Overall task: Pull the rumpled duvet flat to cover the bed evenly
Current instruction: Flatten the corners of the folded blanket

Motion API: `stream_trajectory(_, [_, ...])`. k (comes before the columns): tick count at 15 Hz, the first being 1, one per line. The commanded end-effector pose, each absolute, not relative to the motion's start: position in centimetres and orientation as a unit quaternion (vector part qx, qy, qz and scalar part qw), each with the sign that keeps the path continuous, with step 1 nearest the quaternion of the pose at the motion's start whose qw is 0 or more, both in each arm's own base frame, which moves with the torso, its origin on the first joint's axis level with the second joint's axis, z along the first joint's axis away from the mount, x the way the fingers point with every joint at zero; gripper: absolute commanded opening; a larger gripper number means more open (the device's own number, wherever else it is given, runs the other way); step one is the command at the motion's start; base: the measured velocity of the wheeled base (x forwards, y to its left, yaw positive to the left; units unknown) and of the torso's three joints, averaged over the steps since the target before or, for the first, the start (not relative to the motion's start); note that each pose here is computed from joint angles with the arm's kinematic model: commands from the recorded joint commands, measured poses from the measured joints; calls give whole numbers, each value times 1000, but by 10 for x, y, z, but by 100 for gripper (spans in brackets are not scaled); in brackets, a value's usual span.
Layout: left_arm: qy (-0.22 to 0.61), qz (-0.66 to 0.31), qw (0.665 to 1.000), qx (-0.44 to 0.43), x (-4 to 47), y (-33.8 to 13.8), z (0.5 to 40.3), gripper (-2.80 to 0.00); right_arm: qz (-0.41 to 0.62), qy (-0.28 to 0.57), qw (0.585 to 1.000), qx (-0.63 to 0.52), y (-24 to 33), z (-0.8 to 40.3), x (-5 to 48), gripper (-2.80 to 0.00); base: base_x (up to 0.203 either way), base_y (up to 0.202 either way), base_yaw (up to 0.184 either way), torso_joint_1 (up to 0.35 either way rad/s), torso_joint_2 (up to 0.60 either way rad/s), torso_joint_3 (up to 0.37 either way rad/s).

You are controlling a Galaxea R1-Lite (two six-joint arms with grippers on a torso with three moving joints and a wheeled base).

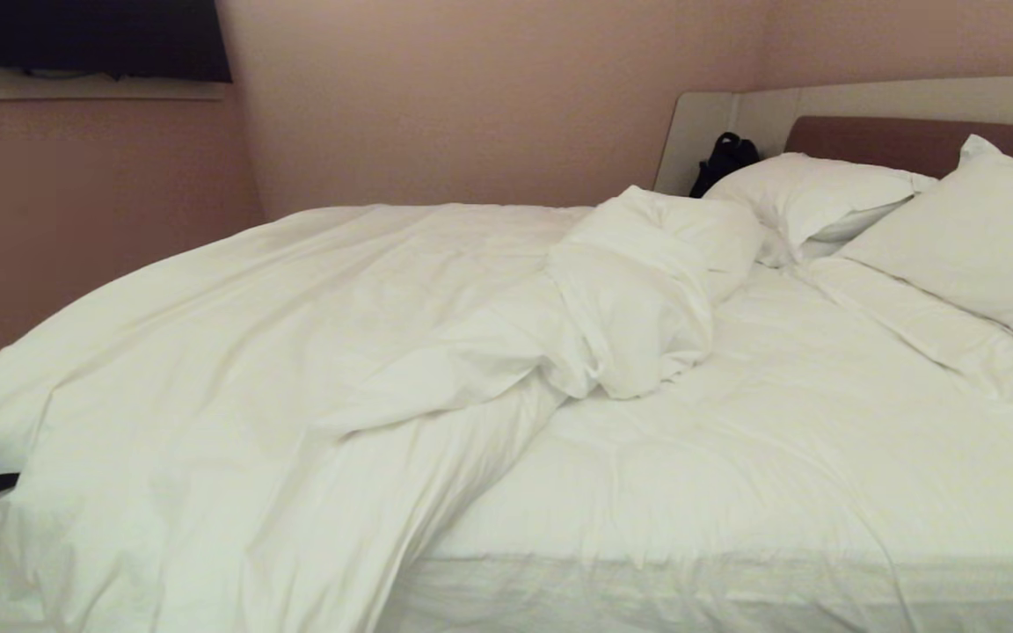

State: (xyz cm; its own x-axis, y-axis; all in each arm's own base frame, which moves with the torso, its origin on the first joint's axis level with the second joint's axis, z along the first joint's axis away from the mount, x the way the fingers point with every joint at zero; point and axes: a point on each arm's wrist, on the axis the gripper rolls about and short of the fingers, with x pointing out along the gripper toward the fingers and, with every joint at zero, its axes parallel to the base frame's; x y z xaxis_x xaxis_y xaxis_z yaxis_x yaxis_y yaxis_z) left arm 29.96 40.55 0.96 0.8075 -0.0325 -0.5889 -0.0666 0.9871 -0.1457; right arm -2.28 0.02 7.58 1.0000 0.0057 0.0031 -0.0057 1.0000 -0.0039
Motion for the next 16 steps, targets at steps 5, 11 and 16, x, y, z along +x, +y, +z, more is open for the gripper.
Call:
stream_trajectory(5, [312,3,946,-84,299,405,4,-280,3,-1,1000,-2,0,76,-23,-280,0,0,0,0,0,0])
stream_trajectory(11, [308,0,948,-85,299,405,6,-280,3,-1,1000,-2,0,76,-23,-280,0,0,0,0,0,0])
stream_trajectory(16, [293,26,952,-83,282,417,27,-280,3,-1,1000,-2,0,76,-23,-280,0,0,0,0,0,0])
